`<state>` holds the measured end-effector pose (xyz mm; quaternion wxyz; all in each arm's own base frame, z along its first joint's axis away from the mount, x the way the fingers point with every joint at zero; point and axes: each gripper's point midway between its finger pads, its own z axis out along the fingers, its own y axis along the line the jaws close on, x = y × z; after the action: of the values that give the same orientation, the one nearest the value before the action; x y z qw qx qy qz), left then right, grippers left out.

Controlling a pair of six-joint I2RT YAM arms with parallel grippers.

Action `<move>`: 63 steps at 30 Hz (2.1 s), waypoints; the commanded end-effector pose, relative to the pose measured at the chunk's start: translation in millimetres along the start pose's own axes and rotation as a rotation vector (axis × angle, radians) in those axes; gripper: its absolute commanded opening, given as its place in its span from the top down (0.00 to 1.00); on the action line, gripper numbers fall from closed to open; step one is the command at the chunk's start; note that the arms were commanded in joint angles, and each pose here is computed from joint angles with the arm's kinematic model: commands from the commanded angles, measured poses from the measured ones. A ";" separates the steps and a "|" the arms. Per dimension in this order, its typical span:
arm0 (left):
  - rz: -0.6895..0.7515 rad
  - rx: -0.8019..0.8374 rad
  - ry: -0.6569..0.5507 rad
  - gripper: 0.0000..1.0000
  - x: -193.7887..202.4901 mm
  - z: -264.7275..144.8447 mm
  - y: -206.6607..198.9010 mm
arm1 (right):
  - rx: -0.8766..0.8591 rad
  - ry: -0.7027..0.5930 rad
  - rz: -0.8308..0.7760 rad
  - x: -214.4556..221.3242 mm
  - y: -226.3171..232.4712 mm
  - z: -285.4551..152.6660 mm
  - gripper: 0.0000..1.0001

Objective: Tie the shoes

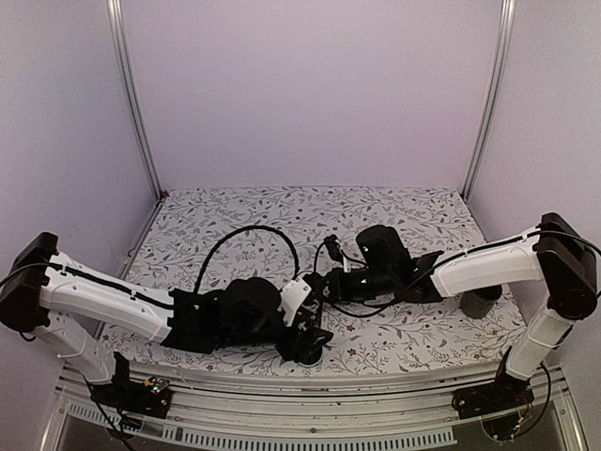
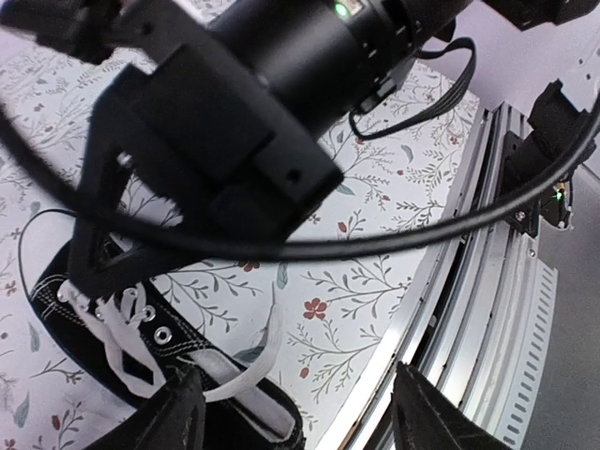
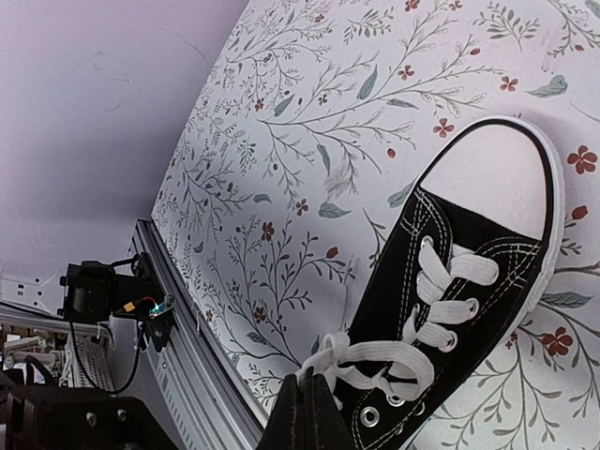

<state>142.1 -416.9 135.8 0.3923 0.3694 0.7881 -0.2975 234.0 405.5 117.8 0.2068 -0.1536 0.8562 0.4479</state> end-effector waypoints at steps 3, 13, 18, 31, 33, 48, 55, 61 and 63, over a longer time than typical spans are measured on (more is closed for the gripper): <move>-0.096 -0.071 -0.054 0.30 -2.2 -34.6 39.6 | -0.021 -0.064 -0.002 -12.4 11.2 -17.8 0.98; -0.278 0.044 -0.195 0.25 -19.7 -59.0 94.8 | -0.039 -0.074 -0.006 -14.2 16.8 -22.6 0.98; -0.238 0.132 -0.179 0.25 -19.6 -40.9 85.4 | -0.066 -0.063 -0.006 -12.7 21.4 -21.4 0.98; -0.174 0.160 -0.156 0.24 -18.7 -0.8 89.8 | -0.133 -0.022 -0.016 -6.6 32.5 -20.3 0.98; -0.161 0.178 -0.149 0.24 -17.8 3.6 87.2 | -0.137 -0.017 -0.016 -5.6 33.0 -19.9 0.98; -0.119 0.198 -0.139 0.66 -22.5 18.7 85.1 | -0.144 0.008 -0.008 -0.5 31.3 -16.2 0.98; -0.131 0.154 -0.165 1.00 -24.5 15.7 92.9 | -0.126 0.000 -0.004 -0.3 26.8 -16.0 0.98; -0.154 0.132 -0.152 1.00 -20.0 17.5 96.8 | -0.071 -0.038 -0.012 0.3 18.2 -28.1 0.54; -0.168 0.125 -0.151 1.00 -19.6 17.7 98.2 | -0.026 -0.052 -0.021 3.7 10.5 -34.8 0.43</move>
<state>227.5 -387.4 121.9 0.3875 0.3233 0.7605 -0.4086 218.7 399.7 138.4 0.2031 -0.1625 0.8353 0.4844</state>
